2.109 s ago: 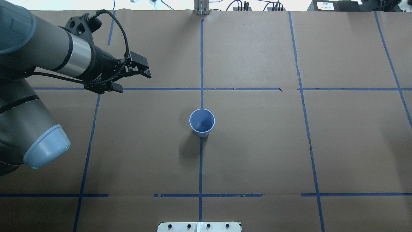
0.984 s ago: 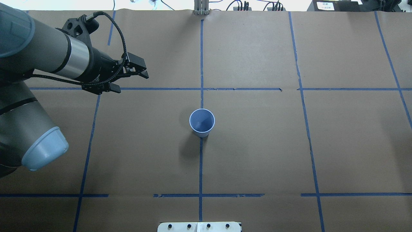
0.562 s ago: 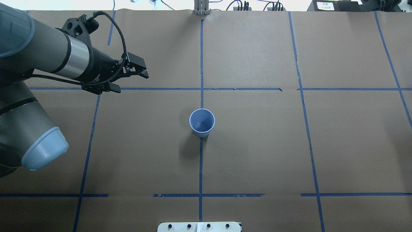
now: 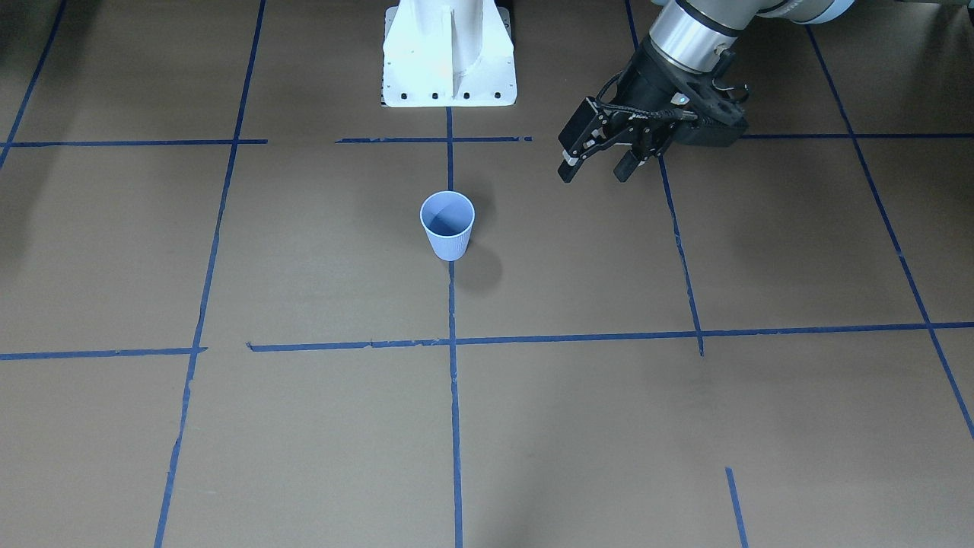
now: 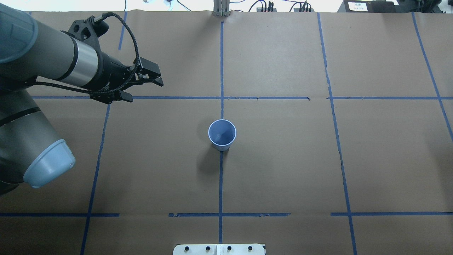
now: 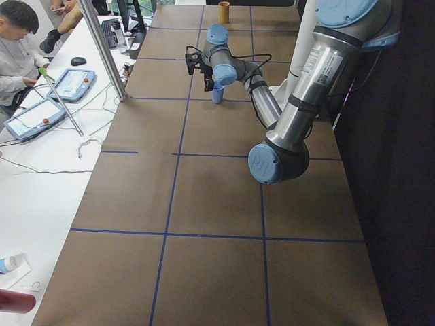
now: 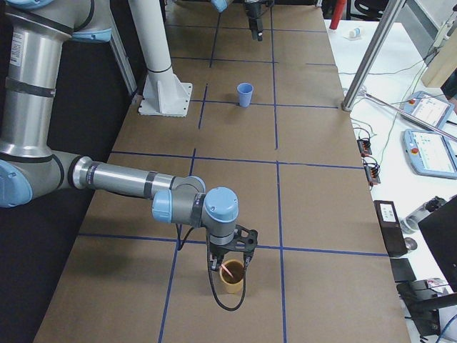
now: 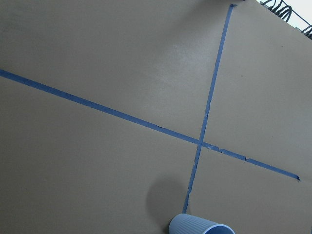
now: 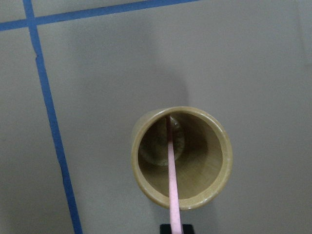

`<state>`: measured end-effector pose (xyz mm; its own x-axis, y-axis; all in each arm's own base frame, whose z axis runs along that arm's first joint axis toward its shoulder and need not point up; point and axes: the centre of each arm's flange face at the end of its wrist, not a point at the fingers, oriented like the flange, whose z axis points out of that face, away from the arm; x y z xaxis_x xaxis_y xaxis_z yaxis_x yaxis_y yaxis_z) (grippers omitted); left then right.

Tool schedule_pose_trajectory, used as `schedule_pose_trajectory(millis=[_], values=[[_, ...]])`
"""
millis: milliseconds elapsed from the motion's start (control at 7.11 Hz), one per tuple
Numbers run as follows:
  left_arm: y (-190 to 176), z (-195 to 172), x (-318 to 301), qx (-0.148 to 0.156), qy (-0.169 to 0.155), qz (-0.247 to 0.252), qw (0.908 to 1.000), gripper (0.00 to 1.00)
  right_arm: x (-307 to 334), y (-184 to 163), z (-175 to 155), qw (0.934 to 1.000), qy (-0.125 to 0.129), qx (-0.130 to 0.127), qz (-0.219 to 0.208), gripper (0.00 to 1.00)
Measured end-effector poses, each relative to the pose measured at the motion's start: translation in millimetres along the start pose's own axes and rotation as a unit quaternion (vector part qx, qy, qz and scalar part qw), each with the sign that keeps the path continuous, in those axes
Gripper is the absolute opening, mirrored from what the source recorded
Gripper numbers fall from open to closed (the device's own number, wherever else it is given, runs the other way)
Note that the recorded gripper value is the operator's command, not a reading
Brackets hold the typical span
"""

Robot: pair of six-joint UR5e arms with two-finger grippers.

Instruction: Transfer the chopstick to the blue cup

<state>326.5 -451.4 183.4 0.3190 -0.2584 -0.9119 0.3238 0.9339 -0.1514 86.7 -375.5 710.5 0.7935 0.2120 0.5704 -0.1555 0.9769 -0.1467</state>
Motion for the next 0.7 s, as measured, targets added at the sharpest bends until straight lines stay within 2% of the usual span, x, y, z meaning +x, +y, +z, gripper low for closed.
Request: schedule_pose_trajectory(millis=[281, 703], values=[[0.4, 0.3, 0.0, 0.0, 0.0, 0.0, 1.0, 1.0, -2.6, -0.5, -10.7, 0.9999, -0.002, 0.01, 0.0, 0.0], [0.8, 1.5, -0.1, -0.001, -0.001, -0.001, 1.0, 1.0, 8.9, 13.5, -58.3, 0.998, -0.007, 0.06, 0.015, 0.0]])
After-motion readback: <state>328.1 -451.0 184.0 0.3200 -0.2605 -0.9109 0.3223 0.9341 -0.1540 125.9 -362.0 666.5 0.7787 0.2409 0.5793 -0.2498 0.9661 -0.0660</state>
